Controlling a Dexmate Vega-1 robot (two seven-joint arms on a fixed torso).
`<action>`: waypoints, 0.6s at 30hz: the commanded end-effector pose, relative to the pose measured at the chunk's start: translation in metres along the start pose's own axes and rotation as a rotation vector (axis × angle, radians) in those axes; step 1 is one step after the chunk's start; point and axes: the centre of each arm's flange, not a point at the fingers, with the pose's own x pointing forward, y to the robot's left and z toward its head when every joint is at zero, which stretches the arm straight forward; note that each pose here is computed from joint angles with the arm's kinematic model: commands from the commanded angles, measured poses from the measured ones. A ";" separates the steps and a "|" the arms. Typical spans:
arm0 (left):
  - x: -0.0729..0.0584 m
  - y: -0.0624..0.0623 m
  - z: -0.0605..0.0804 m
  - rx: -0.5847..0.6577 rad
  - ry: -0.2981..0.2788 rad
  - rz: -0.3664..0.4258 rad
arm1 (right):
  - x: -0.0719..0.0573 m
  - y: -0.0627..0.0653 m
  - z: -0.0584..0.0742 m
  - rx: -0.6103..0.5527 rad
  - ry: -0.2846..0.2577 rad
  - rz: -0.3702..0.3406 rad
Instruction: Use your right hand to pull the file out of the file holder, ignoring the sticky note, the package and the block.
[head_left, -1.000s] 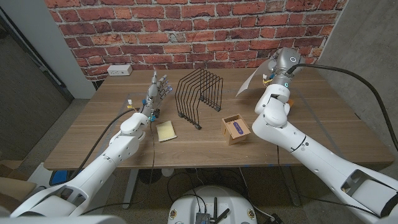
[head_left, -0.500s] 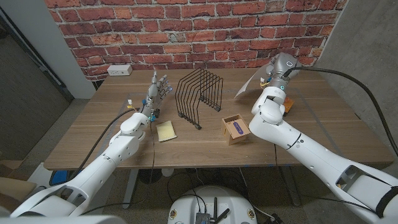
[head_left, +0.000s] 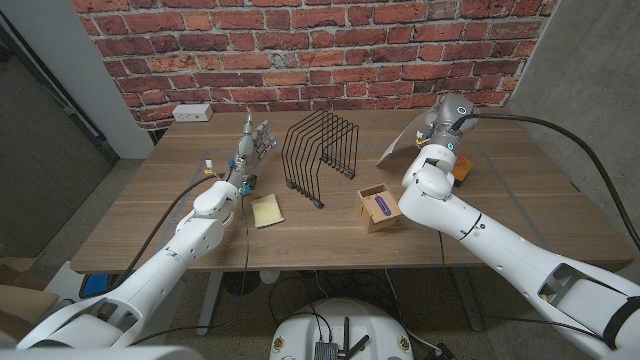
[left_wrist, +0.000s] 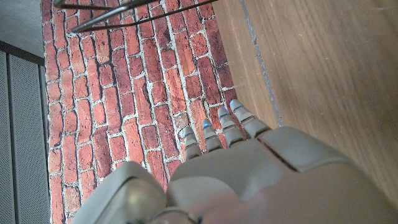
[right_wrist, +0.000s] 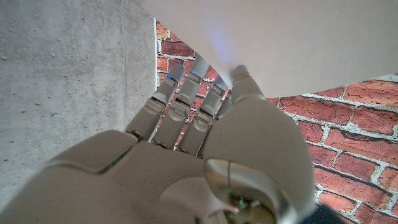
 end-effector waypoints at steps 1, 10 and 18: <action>0.000 0.000 0.000 0.000 0.000 0.000 | -0.005 0.012 -0.005 -0.022 0.002 0.046; 0.000 0.000 0.000 0.000 0.000 0.000 | -0.010 0.024 -0.010 -0.030 0.011 0.085; 0.000 0.000 0.000 0.000 0.000 0.000 | -0.015 0.031 -0.015 -0.035 0.013 0.116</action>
